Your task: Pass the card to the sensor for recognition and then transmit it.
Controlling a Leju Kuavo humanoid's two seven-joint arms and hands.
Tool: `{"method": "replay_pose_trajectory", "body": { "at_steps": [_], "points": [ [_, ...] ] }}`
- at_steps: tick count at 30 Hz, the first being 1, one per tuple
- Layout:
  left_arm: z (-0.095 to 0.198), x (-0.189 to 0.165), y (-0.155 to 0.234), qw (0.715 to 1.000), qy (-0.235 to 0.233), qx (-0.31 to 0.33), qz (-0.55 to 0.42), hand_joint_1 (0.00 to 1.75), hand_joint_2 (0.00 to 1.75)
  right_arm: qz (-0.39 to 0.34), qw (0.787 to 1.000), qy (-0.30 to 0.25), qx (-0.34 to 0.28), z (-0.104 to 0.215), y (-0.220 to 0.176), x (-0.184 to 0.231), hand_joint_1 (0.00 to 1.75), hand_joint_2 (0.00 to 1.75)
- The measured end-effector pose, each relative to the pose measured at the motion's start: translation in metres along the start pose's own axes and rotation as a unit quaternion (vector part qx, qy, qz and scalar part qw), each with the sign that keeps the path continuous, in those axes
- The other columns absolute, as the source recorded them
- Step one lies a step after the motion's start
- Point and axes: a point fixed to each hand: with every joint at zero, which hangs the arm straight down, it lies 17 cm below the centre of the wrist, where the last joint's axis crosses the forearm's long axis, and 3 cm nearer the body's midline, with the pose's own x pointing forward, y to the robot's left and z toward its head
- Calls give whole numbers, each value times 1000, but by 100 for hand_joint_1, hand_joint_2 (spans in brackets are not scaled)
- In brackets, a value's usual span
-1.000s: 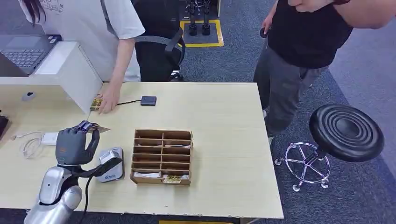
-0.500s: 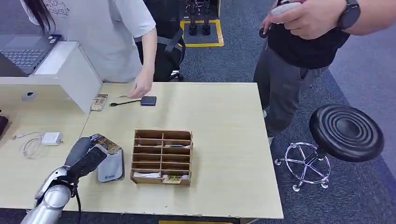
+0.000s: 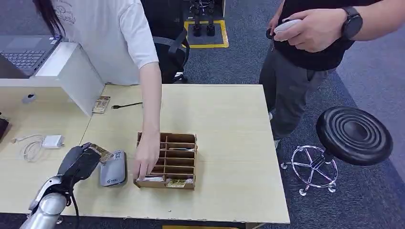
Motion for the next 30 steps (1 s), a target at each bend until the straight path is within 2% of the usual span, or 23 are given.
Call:
{"method": "replay_pose_trajectory", "body": {
  "at_steps": [9,23,30],
  "points": [
    [5,-24,-11,998,27,-14,-61,175,175,1,1000,0,1,0,0,0,0,175],
    [14,-16,-29,998,3,-55,-28,175,175,3,1000,-1,2,0,1,0,0,175],
    [16,-21,-32,995,5,-65,-80,175,175,8,1000,-1,4,0,2,0,0,175]
  ]
}}
